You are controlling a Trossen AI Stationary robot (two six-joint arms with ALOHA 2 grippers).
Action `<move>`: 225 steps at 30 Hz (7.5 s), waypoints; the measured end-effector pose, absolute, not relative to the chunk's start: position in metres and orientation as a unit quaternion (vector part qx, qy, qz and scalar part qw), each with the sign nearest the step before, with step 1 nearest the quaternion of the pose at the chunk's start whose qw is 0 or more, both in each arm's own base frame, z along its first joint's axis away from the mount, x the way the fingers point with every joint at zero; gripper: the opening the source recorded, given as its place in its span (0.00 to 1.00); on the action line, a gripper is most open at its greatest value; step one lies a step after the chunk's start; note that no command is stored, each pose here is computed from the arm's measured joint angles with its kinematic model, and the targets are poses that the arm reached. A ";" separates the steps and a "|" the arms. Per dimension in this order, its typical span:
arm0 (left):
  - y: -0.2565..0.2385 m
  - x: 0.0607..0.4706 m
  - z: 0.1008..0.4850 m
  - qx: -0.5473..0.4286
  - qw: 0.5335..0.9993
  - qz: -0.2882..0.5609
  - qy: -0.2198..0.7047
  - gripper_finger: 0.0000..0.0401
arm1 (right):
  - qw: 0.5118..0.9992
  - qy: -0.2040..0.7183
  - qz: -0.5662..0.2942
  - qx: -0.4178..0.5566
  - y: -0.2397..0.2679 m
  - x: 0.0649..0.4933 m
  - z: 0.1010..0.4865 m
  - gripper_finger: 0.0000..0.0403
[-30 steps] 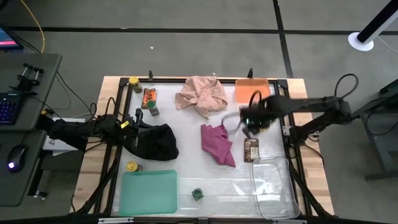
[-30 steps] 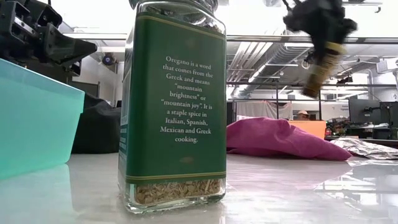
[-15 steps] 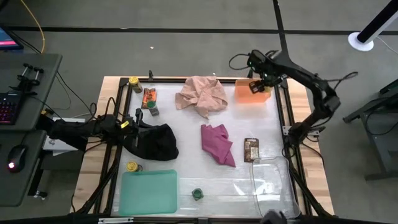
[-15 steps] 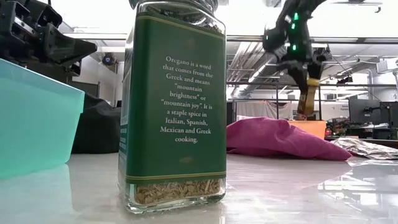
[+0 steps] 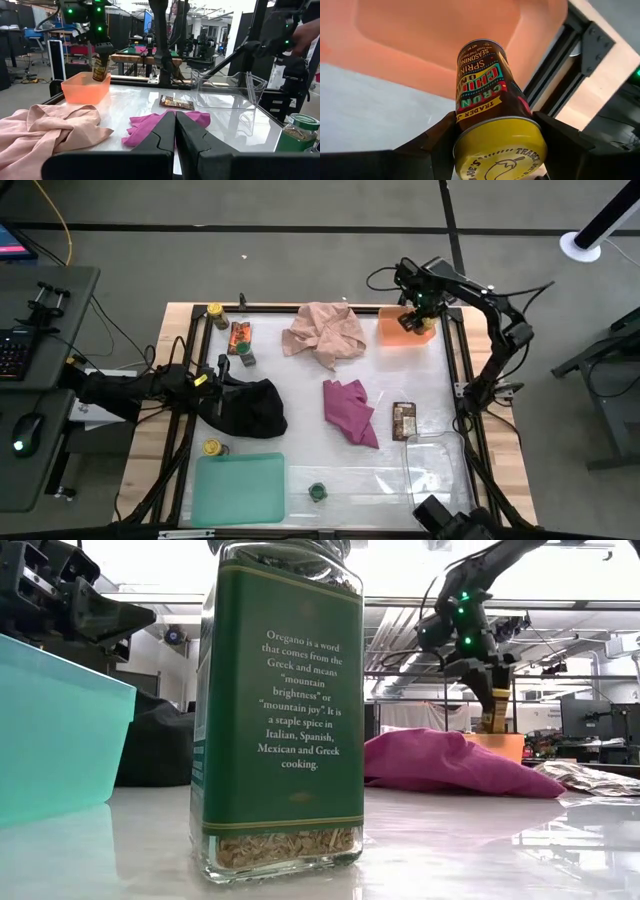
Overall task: Sort spices by type
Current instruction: Put the bottom right yellow seasoning bottle into the orange bin, then put the top yellow seasoning bottle into the orange bin
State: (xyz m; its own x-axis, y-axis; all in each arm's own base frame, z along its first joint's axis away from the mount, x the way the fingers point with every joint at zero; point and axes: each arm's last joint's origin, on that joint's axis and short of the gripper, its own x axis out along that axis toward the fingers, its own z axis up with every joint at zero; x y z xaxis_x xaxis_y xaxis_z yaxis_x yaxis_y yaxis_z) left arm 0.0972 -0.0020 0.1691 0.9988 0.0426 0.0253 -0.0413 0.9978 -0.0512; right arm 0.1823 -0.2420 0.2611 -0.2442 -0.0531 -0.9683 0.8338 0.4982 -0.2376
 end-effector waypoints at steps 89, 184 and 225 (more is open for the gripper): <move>-0.002 0.097 0.169 -0.025 0.999 0.021 -0.013 0.00 | 0.847 0.330 -0.223 0.352 -0.290 0.256 0.350 0.88; 0.194 0.137 0.197 -0.166 0.465 0.848 0.195 0.00 | 0.887 0.343 -0.169 0.257 -0.143 0.269 0.419 0.00; 0.177 0.208 0.172 -0.168 0.598 0.761 0.185 0.00 | 0.878 0.343 -0.168 0.290 -0.142 0.269 0.418 0.00</move>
